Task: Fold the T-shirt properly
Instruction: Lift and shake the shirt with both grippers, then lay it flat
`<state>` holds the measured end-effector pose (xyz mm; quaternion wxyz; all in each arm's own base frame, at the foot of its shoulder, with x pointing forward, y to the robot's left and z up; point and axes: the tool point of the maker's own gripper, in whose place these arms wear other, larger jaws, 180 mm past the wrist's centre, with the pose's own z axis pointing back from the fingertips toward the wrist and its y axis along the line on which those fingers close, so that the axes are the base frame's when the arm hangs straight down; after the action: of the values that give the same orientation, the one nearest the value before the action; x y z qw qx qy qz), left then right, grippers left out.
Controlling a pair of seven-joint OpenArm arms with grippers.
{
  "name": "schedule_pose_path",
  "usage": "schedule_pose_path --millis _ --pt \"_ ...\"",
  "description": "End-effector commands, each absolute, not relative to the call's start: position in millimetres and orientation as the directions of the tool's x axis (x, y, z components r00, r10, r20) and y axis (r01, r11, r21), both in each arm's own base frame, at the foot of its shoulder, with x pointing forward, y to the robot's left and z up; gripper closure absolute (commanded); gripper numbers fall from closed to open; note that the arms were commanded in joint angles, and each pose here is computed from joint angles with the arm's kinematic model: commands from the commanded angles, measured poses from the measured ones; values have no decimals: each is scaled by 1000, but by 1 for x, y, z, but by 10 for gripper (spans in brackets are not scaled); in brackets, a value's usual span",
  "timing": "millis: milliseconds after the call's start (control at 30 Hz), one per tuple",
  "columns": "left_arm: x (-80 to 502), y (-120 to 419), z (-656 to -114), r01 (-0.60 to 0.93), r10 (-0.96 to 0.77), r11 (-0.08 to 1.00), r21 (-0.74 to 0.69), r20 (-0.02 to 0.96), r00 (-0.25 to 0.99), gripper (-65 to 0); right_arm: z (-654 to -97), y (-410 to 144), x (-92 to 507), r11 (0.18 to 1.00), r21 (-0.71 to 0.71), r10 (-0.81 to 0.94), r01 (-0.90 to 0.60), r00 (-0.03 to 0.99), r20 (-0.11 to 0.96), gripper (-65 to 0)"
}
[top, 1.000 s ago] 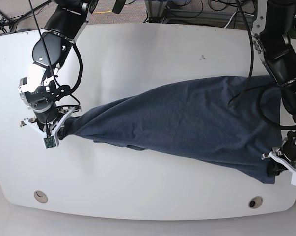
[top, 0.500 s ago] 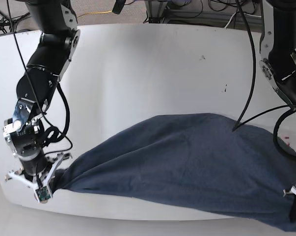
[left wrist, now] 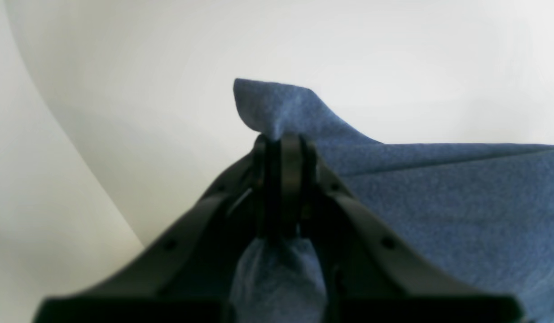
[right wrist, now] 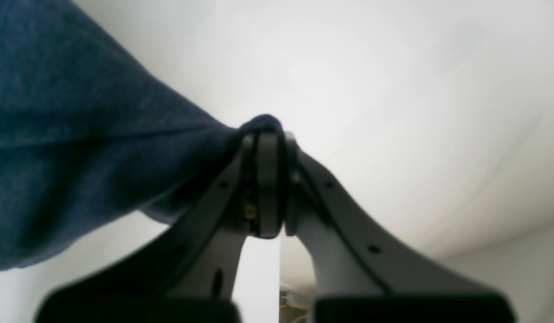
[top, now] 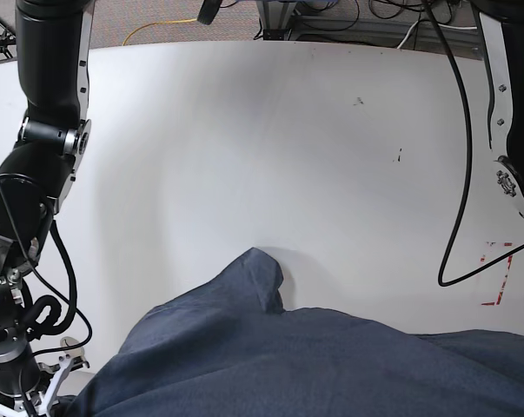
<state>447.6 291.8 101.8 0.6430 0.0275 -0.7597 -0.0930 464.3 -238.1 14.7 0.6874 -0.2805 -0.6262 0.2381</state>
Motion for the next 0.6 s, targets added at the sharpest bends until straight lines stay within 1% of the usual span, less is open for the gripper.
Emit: schedule_pose_path --millis 0,167,233,300,433,500,567 --pt "443 293 109 67 -169 980 186 965 -202 -1 38 -239 455 713 -696 694 80 59 718 0" --pt "453 291 51 95 -158 982 166 984 -85 -1 -7 -235 451 704 -710 704 16 115 701 0" --pt "449 287 37 99 -170 979 176 983 -68 -1 -25 -233 443 701 -713 707 -3 133 695 0" --pt "441 284 22 93 -187 977 191 981 -55 -1 -49 -239 432 714 -700 692 -18 167 702 0" --pt "430 280 -26 108 -217 971 212 975 39 -1 -103 -235 418 761 -644 640 -77 245 728 0" --pt "423 278 -61 126 -227 969 213 967 111 -1 -136 -238 405 792 -602 601 -102 302 740 0" --pt "415 277 -84 134 -235 967 215 959 156 -1 -159 -240 396 812 -572 574 -118 348 742 0"
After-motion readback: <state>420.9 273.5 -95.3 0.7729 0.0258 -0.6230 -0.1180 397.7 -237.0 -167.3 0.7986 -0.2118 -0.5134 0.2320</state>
